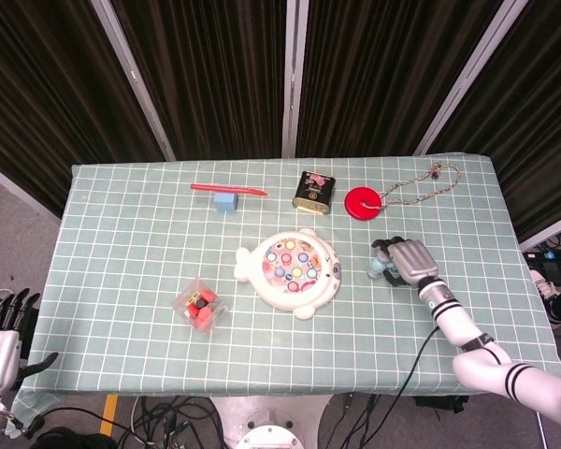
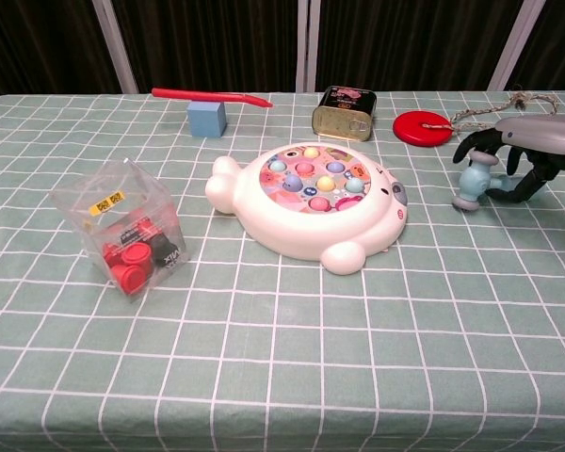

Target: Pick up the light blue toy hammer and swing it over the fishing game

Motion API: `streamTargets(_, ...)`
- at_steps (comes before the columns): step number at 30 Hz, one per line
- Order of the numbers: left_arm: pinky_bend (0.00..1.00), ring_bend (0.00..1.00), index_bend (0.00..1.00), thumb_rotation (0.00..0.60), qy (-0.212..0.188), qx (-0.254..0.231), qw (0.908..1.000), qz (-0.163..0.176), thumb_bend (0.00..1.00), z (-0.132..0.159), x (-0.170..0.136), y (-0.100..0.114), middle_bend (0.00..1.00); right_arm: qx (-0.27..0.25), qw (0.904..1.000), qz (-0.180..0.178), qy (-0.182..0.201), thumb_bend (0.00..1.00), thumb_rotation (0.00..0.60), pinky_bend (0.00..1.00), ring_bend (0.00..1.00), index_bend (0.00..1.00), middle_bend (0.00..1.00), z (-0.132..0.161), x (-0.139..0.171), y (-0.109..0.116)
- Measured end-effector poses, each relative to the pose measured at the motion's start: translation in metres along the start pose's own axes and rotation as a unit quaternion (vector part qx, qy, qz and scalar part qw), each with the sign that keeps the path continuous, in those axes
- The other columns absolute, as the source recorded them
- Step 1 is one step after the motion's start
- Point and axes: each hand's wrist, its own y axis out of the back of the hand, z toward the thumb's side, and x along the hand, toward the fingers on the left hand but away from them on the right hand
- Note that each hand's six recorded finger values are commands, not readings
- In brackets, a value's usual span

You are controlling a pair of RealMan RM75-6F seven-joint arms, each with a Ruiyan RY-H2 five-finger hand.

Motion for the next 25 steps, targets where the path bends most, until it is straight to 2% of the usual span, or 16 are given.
streamTargets(7, 0.00, 0.01, 0.10, 0.600, 0.002, -0.003, 1.0000, 0.001, 0.03, -0.001, 0.000, 0.000, 0.03, -0.011, 0.9990, -0.044, 0.000, 0.44, 0.600, 0.30, 0.16, 0.14, 0.24, -0.011, 0.029, 0.020)
streamTargets(10, 0.00, 0.01, 0.10, 0.600, 0.003, -0.003, 1.0000, 0.005, 0.04, -0.002, 0.001, 0.001, 0.03, -0.016, 0.9970, -0.076, -0.002, 0.44, 0.600, 0.30, 0.16, 0.14, 0.25, -0.017, 0.051, 0.031)
streamTargets(14, 0.00, 0.01, 0.10, 0.600, 0.005, -0.005, 0.9999, 0.012, 0.04, -0.003, 0.003, 0.001, 0.03, -0.027, 0.9921, -0.122, -0.014, 0.40, 0.600, 0.30, 0.16, 0.14, 0.25, -0.028, 0.095, 0.041)
streamTargets(20, 0.00, 0.01, 0.10, 0.600, 0.001, -0.009, 0.9997, 0.023, 0.04, 0.001, 0.008, 0.001, 0.03, -0.038, 0.9826, -0.173, -0.056, 0.39, 0.600, 0.29, 0.16, 0.14, 0.26, -0.046, 0.174, 0.035)
streamTargets(25, 0.00, 0.01, 0.10, 0.600, -0.004, -0.007, 0.9995, 0.030, 0.04, 0.003, 0.010, 0.002, 0.03, -0.045, 0.9772, -0.197, -0.065, 0.39, 0.600, 0.29, 0.16, 0.14, 0.26, -0.044, 0.214, 0.029)
